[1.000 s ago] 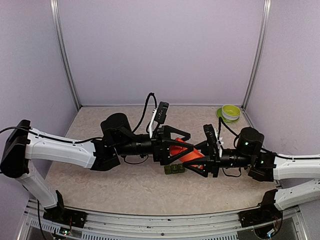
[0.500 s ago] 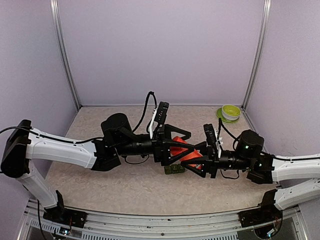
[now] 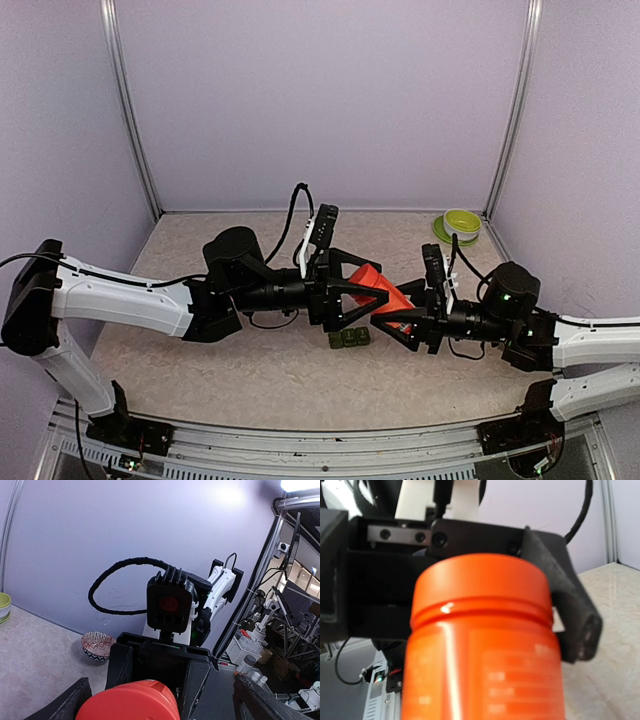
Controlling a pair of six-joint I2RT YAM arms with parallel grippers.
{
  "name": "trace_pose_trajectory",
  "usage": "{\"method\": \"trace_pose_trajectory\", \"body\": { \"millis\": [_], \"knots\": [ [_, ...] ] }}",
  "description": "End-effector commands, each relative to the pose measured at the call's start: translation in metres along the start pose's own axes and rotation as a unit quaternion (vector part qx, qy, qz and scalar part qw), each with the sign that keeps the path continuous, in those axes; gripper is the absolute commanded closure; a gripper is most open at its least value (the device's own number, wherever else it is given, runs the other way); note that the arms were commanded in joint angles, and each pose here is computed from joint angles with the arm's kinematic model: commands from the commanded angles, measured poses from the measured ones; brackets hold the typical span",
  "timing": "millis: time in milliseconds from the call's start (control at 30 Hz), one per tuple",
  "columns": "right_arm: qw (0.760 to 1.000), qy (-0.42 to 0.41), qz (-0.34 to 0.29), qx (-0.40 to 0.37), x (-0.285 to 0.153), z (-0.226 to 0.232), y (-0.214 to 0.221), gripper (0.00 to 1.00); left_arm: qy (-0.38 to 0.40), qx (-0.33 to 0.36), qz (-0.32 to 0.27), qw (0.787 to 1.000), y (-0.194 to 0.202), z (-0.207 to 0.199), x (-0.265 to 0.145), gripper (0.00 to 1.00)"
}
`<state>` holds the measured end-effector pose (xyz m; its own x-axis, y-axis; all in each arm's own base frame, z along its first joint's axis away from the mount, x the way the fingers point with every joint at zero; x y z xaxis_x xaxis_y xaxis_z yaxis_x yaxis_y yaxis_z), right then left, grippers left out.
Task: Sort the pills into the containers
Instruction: Unscrew the lid of the pill bottle from the pill bottle.
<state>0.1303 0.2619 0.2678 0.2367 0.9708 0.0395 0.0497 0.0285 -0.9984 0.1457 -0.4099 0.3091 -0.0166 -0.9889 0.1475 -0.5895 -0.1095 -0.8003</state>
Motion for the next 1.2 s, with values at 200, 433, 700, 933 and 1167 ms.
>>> {"method": "trace_pose_trajectory", "body": {
  "millis": [200,433,700,933,1167],
  "knots": [
    [0.998,0.051,-0.021,-0.026,-0.009,-0.01,-0.016,0.79,0.024,0.005,0.018,1.0,0.003,-0.016,-0.001,0.06],
    [0.997,0.062,-0.026,-0.037,-0.014,-0.011,-0.022,0.78,0.018,0.008,0.018,1.0,0.003,-0.016,-0.002,0.08],
    [0.997,0.058,-0.03,-0.048,-0.016,-0.009,-0.026,0.78,0.01,0.014,0.02,1.0,0.003,-0.015,-0.004,0.09],
    [0.997,0.03,-0.041,-0.054,-0.019,-0.001,-0.028,0.79,-0.014,0.024,-0.001,1.0,-0.006,-0.011,-0.018,0.07],
    [0.997,-0.002,-0.04,-0.058,-0.017,0.005,-0.025,0.8,-0.008,0.032,0.005,0.999,-0.015,-0.011,-0.022,0.06]
  ]
}}
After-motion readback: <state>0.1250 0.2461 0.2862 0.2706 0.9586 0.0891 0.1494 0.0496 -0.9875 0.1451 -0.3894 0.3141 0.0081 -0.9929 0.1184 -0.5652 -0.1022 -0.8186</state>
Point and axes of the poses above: each gripper's point midway between its finger pads, its own x axis out along the fingers, its own z axis along the line the jaws close on, y = z × x, the point moved 6 cm from there along -x, back along the fingers, and after that the axes turned 15 degrees about -x, right-handed, at the moved point
